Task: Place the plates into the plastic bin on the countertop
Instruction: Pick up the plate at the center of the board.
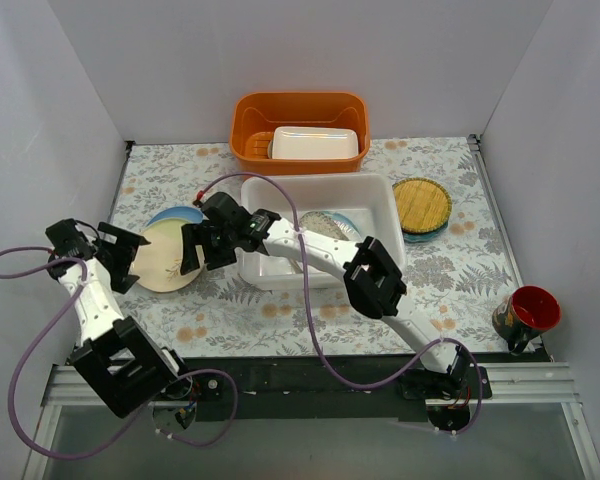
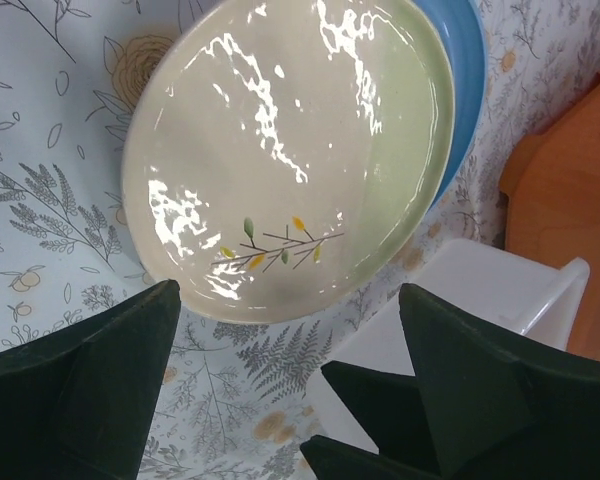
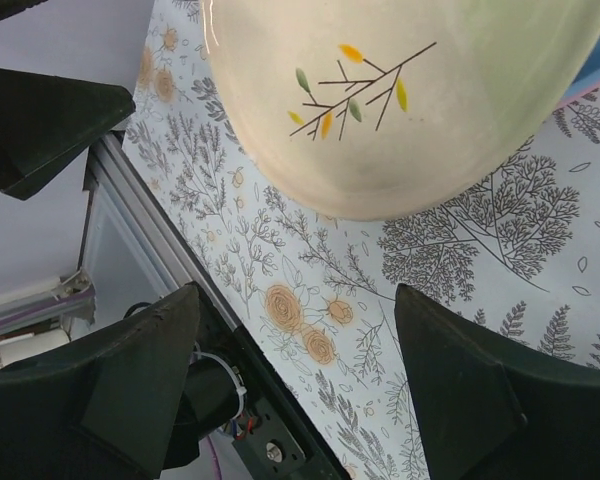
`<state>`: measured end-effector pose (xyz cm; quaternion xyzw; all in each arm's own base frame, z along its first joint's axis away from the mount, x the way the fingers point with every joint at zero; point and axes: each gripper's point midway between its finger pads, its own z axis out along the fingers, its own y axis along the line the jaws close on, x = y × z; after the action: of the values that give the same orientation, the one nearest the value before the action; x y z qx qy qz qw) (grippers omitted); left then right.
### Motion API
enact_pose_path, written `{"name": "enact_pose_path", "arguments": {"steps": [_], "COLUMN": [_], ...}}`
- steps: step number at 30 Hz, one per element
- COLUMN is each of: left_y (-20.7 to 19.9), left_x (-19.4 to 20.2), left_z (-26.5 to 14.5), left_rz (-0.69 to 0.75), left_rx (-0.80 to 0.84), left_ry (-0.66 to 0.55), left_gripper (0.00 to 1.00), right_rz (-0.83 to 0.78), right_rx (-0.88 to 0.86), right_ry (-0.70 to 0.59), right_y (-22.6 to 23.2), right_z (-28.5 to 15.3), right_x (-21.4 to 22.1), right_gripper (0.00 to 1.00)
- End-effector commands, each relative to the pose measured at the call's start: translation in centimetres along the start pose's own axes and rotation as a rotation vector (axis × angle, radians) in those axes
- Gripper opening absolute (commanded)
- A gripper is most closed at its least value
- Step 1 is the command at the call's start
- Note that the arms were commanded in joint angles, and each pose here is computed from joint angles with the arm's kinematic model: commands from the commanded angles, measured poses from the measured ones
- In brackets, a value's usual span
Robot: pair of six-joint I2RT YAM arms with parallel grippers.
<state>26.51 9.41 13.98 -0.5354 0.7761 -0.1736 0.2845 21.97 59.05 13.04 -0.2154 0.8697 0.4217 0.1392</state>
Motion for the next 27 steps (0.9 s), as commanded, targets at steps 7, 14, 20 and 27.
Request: {"name": "enact_pose_path", "arguments": {"steps": [7, 14, 20, 27], "left_y": [0.3, 1.9, 3.2, 3.7], "left_x": [-4.8, -5.4, -5.2, -4.6], "left_z": [0.7, 1.6, 2.7, 3.9], "left_rz": [0.096, 0.111, 0.105, 0.098], "left_rx": [-0.090, -0.174, -0.218, -0.214], "left_ry": [-0.119, -0.142, -0.135, -0.102], "left_gripper": [0.89, 0.88, 0.88, 0.88], "right_rz": [0.035, 0.015, 0.010, 0.010], "right_rx": [0.019, -0.017, -0.039, -0.055], "right_ry": [-0.137, -0.224, -0.266, -0.321], "right_y": [-1.5, -1.6, -2.3, -3.1], "right_z": [-1.5, -0.9, 0.5, 1.9], "right_x": [-5.1, -7.6, -8.8, -10.0], "right_gripper": [0.84, 0.84, 0.84, 0.84]}}
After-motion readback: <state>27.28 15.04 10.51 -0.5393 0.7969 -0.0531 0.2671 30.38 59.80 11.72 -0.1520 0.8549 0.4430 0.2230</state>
